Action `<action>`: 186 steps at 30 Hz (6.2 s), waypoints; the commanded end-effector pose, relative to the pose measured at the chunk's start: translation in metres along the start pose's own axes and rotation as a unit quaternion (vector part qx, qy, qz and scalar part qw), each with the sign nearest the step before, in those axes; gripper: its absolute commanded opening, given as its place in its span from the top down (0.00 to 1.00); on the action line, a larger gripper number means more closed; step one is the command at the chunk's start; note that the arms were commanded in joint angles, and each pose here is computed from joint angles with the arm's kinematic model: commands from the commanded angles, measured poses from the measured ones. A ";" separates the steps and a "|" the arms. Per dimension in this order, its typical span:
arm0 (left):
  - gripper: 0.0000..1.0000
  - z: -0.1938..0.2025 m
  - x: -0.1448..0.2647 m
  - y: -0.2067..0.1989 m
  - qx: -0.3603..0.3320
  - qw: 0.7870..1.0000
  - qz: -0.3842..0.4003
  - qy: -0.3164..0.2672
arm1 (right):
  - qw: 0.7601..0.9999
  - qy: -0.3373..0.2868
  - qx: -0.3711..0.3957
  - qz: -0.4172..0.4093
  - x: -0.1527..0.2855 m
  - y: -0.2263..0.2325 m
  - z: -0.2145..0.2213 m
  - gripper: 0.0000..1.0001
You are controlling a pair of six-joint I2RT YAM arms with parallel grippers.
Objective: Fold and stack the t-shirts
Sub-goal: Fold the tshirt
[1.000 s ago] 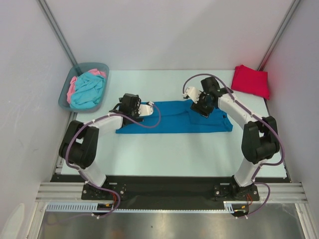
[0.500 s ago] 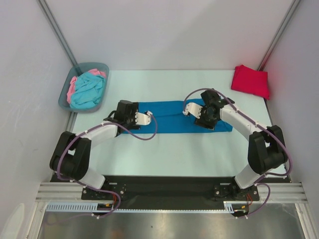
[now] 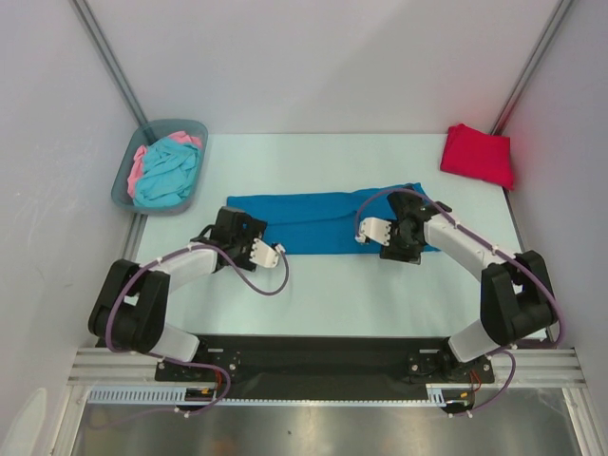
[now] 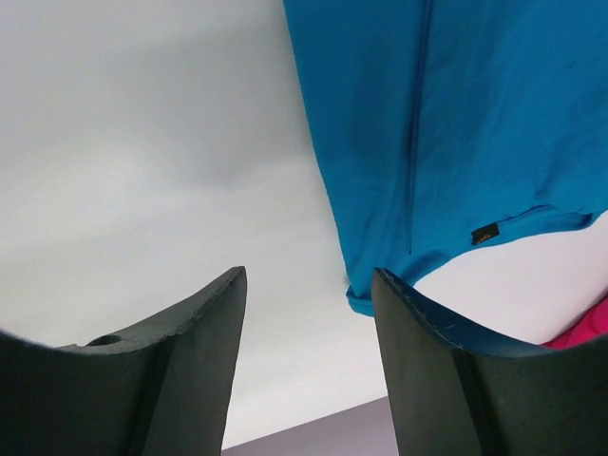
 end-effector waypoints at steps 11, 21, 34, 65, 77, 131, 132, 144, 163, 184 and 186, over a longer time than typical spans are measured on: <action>0.00 -0.015 0.048 0.005 0.105 0.978 0.153 -0.099 | 1.000 0.001 0.001 0.019 0.023 0.001 0.005 0.40; 0.00 -0.015 0.038 -0.041 0.088 0.980 0.168 -0.060 | 1.000 0.004 -0.003 0.024 0.018 -0.011 0.005 0.40; 0.00 -0.002 0.001 -0.041 0.101 0.990 0.102 0.012 | 0.999 0.004 -0.006 0.038 0.018 -0.021 0.003 0.42; 0.33 -0.002 -0.007 -0.024 0.104 0.987 0.125 -0.016 | 0.999 0.039 -0.013 0.013 -0.037 0.004 0.041 0.49; 0.36 0.001 -0.002 -0.019 0.102 0.987 0.126 -0.020 | 0.996 0.046 -0.042 0.059 -0.072 -0.021 0.051 0.66; 1.00 -0.135 0.003 0.020 -0.021 0.914 0.268 -0.305 | 0.993 -0.022 0.041 0.112 -0.175 -0.175 -0.035 1.00; 1.00 -0.140 -0.002 0.020 -0.018 0.909 0.277 -0.310 | 0.992 -0.027 0.045 0.111 -0.177 -0.175 -0.037 1.00; 1.00 -0.204 0.000 0.036 -0.094 0.876 0.271 -0.387 | 0.986 -0.067 0.063 0.137 -0.199 -0.193 -0.081 1.00; 1.00 -0.289 0.015 0.065 -0.166 0.821 0.241 -0.490 | 0.963 -0.149 0.083 0.208 -0.224 -0.216 -0.173 1.00; 0.00 -0.219 0.043 0.113 -0.013 0.893 0.157 -0.422 | 0.968 -0.122 -0.028 0.219 -0.129 -0.192 -0.100 0.00; 0.00 -0.200 0.048 0.120 0.012 0.906 0.140 -0.400 | 0.967 -0.099 -0.052 0.231 -0.118 -0.193 -0.075 0.00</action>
Point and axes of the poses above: each gripper's point midway between its finger pads, its own x axis back along the fingers, its own y axis along the line the jaws close on, z = x × y, the point moved 8 cm from there along x, back along the fingers, and after that the axes turned 9 degrees about -x, right-handed, at the moved point
